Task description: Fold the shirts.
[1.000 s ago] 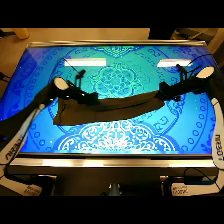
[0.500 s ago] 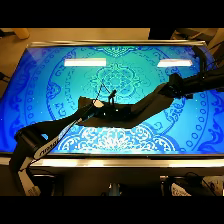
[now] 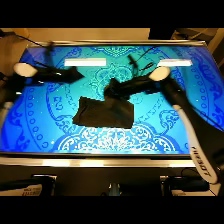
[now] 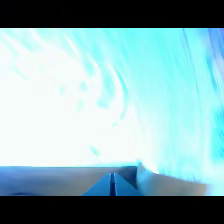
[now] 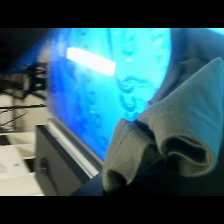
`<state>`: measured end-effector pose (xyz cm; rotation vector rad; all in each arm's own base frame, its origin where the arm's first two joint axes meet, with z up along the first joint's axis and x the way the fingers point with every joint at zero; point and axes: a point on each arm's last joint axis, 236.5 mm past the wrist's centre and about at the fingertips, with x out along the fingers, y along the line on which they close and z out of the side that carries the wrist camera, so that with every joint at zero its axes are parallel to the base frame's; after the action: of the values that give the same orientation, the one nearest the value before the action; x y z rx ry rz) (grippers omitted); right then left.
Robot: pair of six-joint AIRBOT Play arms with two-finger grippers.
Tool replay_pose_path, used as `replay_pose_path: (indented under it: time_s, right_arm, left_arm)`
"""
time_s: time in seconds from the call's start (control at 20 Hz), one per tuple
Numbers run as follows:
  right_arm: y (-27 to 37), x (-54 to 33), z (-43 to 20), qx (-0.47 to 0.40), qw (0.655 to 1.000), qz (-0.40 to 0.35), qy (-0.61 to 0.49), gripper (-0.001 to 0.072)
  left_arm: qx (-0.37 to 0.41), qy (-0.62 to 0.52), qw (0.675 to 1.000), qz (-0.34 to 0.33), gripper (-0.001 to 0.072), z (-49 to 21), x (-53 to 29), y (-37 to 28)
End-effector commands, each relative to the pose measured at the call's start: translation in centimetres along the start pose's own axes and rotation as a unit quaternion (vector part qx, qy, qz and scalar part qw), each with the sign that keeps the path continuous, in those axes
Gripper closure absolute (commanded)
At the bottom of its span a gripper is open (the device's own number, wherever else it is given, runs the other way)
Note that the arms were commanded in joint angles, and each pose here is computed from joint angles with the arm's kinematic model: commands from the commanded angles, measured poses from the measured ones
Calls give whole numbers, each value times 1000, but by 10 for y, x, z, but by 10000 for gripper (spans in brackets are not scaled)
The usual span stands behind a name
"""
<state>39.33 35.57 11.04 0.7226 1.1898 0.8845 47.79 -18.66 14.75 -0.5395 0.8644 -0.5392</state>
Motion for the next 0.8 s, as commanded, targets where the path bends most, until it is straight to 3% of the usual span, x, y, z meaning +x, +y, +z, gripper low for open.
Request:
replay_pose_path:
  time_s: [0.0, 0.05, 0.1, 0.15, 0.35, 0.45, 0.6, 0.65, 0.75]
  right_arm:
    - [7, 103, -20, 68, 995, 73, 1, 686]
    - [-3, 122, -24, 87, 993, 75, -1, 559]
    - [-14, 133, -24, 100, 992, 74, -4, 238]
    - [-18, 135, -23, 95, 993, 74, -4, -2]
    - [-40, 65, 4, 60, 997, 42, 8, 13]
    - [-97, 0, 1, 45, 996, -66, 48, 13]
    - [-232, -118, -23, 104, 942, -303, 103, 45]
    - [-253, -131, -34, 129, 932, -320, 112, 45]
    - [-259, -107, -51, 149, 943, -268, 129, 45]
  left_arm:
    - [17, -83, 994, 75, 681, 35, -124, 23]
    - [21, -93, 992, 79, 681, 36, -141, 18]
    - [27, -101, 991, 79, 681, 35, -152, 13]
    - [33, -107, 991, 79, 681, 34, -160, 6]
    - [40, -93, 991, 83, 681, 26, -163, 4]
    - [43, -83, 990, 104, 681, 21, -159, 19]
    - [32, -60, 990, 121, 681, 6, -149, 39]
    - [28, -51, 991, 120, 680, 0, -144, 41]
    - [26, -36, 992, 116, 681, -10, -132, 41]
